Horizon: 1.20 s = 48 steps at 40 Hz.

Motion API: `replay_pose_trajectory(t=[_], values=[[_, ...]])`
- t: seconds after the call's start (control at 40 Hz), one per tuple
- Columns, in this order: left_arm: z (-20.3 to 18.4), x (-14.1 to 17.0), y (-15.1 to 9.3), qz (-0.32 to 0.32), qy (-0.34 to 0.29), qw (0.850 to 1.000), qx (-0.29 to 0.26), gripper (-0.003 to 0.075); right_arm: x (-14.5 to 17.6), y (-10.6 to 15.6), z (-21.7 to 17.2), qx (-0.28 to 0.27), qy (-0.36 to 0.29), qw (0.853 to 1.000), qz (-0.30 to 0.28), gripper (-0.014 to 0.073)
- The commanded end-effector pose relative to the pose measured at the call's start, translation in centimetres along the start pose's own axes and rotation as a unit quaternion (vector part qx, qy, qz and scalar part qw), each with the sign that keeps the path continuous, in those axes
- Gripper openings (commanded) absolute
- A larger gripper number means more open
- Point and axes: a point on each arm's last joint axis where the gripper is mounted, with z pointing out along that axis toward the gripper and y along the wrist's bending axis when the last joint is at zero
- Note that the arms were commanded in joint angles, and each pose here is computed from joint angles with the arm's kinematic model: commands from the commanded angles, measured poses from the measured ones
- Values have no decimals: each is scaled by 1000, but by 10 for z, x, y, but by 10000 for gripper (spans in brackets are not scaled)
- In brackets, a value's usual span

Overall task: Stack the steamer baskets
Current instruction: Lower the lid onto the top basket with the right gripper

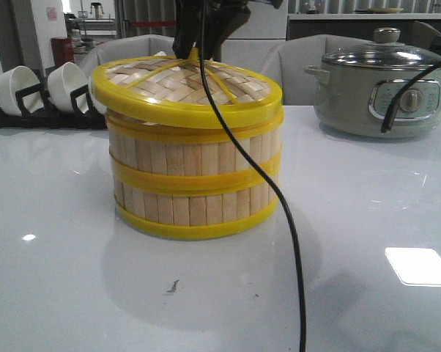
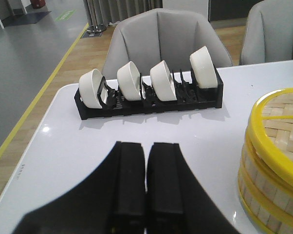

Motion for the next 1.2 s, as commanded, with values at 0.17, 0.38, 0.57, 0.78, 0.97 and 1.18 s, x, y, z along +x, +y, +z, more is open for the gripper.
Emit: replay_pose_trajectory(t=[0.17,0.38,0.57,0.78,0.97,1.18], values=[[-4,-15,-1,-2,-49,999,8,86,-20,6,-42,-8,-87,996,-12,53],[-4,-15,-1,-2,-49,999,8,86,-20,5,-41,-6,-89,996,-14,53],[-4,-15,-1,-2,-49,999,8,86,-19,4,-33,-2,-80,997,-15,53],[-4,-15,-1,-2,-49,999,8,86,-18,3,-28,-1,-75,997,-14,53],[-4,-15,-1,-2,-49,999,8,86,-18,3,-25,-1,-73,997,-14,53],[-4,-15,-1,-2,-49,999,8,86,-18,3,-26,-1,-74,997,-14,53]])
